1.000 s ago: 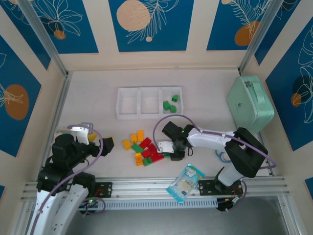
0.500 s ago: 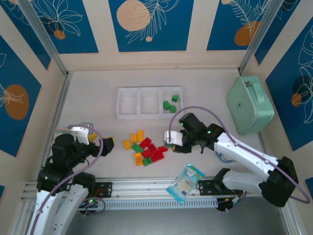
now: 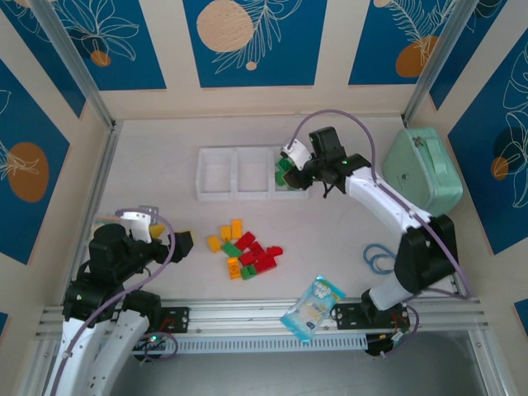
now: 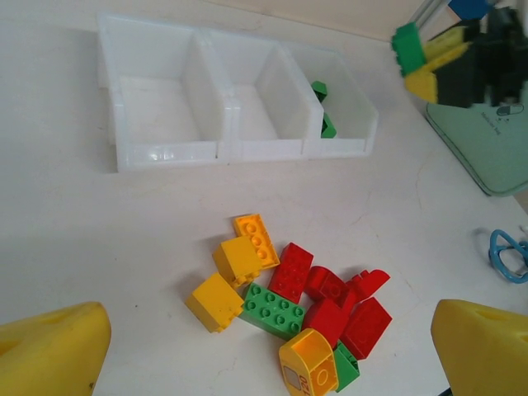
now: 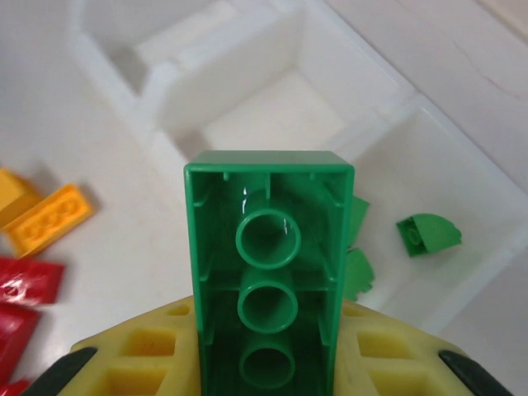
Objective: Sort the legos into containers by color
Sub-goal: Place the lego in the container, then pick up the lego from the middle-left of the table.
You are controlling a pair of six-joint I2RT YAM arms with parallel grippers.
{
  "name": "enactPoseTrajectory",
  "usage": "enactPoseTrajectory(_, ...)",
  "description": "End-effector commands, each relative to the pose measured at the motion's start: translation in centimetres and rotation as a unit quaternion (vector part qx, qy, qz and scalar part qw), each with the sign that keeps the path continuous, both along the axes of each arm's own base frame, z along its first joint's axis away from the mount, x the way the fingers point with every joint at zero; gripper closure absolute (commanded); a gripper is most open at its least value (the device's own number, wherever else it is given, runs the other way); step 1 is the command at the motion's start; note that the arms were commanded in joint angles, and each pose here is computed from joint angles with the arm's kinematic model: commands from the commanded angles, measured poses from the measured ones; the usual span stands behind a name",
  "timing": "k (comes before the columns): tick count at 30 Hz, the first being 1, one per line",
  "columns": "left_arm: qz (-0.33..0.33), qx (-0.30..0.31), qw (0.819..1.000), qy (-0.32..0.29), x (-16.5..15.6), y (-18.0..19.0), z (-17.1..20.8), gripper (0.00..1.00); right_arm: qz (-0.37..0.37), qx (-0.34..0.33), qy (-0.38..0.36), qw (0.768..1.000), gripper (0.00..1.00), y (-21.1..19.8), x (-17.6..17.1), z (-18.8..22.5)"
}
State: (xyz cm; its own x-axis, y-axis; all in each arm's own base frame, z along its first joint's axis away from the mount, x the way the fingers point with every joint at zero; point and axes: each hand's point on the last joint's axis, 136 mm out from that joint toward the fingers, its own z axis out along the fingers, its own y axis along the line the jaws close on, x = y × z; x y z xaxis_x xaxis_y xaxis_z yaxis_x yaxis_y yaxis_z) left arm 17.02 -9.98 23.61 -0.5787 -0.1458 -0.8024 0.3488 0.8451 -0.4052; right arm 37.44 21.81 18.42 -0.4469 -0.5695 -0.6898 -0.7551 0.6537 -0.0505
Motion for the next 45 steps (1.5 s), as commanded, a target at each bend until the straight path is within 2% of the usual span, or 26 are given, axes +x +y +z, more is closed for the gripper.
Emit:
enactPoseTrajectory(1,-0.024,-0.003,1.000,-0.016,-0.1,-0.7,0.4,0.01,-0.069,0.007,0.012,0.998,0.88,-0.6,3.4,-0.4)
enactPoseTrajectory(5,-0.021,-0.001,1.000,-0.015,-0.1,-0.6,0.4,0.01,-0.085,0.007,0.027,0.996,0.87,-0.3,6.3,-1.7)
enactPoseTrajectory(14,-0.027,-0.002,1.000,-0.013,-0.1,-0.8,0.3,0.00,-0.110,-0.003,0.061,0.992,0.87,0.1,9.0,-5.5)
enactPoseTrajectory(21,-0.037,-0.003,0.999,0.003,0.1,-1.2,-0.1,0.01,-0.117,0.011,0.082,0.990,0.64,-0.5,8.7,-6.6)
enactPoseTrajectory(24,-0.037,-0.001,0.999,0.015,0.3,-1.3,-0.5,0.01,-0.128,0.009,0.071,0.989,0.46,-0.9,8.7,-6.2)
enactPoseTrajectory(27,-0.033,0.002,0.999,0.025,0.5,-1.2,-0.7,0.01,-0.141,0.012,0.050,0.989,0.35,-1.2,8.7,-5.1)
enactPoseTrajectory(37,0.006,0.024,0.998,0.056,1.3,-0.1,-1.6,0.00,-0.164,0.038,-0.004,0.986,0.22,-2.1,5.2,0.6)
enactPoseTrajectory(42,0.014,0.036,0.995,0.094,0.6,-0.3,-1.8,0.04,-0.236,0.052,-0.007,0.970,0.20,-5.6,2.2,2.7)
enactPoseTrajectory(43,0.019,0.048,0.992,0.112,0.3,-0.2,-2.3,0.05,-0.263,0.056,0.002,0.963,0.17,-6.8,1.5,2.7)
enactPoseTrajectory(45,0.021,0.058,0.985,0.158,-0.2,-0.8,-3.7,0.07,-0.325,0.073,0.034,0.942,0.03,-9.5,0.1,2.5)
